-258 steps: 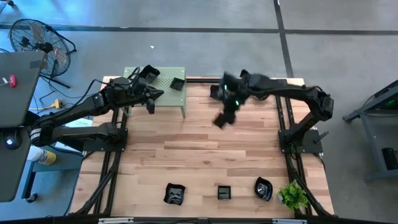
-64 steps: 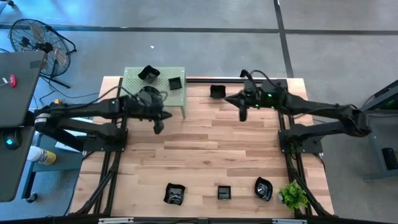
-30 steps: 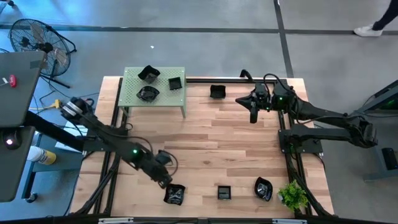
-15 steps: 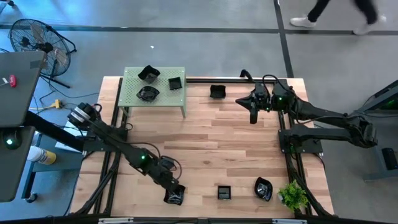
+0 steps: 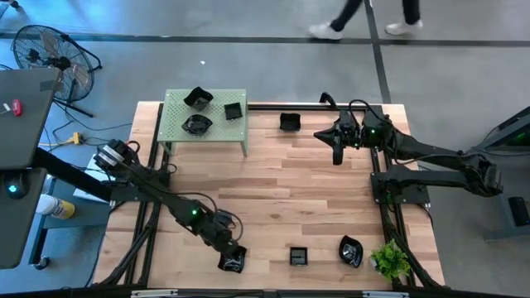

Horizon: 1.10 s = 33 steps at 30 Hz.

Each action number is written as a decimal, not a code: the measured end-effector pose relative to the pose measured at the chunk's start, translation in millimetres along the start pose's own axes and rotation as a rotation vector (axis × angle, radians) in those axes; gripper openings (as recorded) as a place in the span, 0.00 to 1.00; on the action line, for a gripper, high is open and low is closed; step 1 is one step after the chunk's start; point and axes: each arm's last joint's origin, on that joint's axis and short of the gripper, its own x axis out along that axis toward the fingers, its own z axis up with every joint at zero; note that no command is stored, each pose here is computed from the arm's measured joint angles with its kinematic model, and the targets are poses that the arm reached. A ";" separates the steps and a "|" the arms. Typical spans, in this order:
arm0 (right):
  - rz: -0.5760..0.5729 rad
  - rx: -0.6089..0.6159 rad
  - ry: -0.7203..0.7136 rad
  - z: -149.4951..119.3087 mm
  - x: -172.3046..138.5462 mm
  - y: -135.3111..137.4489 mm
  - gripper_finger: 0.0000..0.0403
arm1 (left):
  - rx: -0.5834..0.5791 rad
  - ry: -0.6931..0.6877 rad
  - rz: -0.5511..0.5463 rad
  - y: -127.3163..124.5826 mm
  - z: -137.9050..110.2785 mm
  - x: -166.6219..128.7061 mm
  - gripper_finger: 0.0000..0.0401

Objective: Pick & Place Mini shaped plates
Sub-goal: Stack the black distorted square plate on top of the stacked black distorted square plate on the shelf

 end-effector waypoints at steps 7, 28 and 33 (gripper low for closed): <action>0.000 -0.014 0.000 0.0 0.0 0.0 0.00 | 0.000 -0.003 -0.009 -0.6 0.0 -2.7 0.02; 0.000 -0.007 -0.002 0.2 0.0 0.0 0.00 | -0.113 -0.291 -0.265 3.8 57.3 -107.1 0.00; 0.000 -0.005 -0.003 0.3 0.0 0.0 0.00 | -0.149 -0.435 -0.310 16.4 77.2 -155.4 0.00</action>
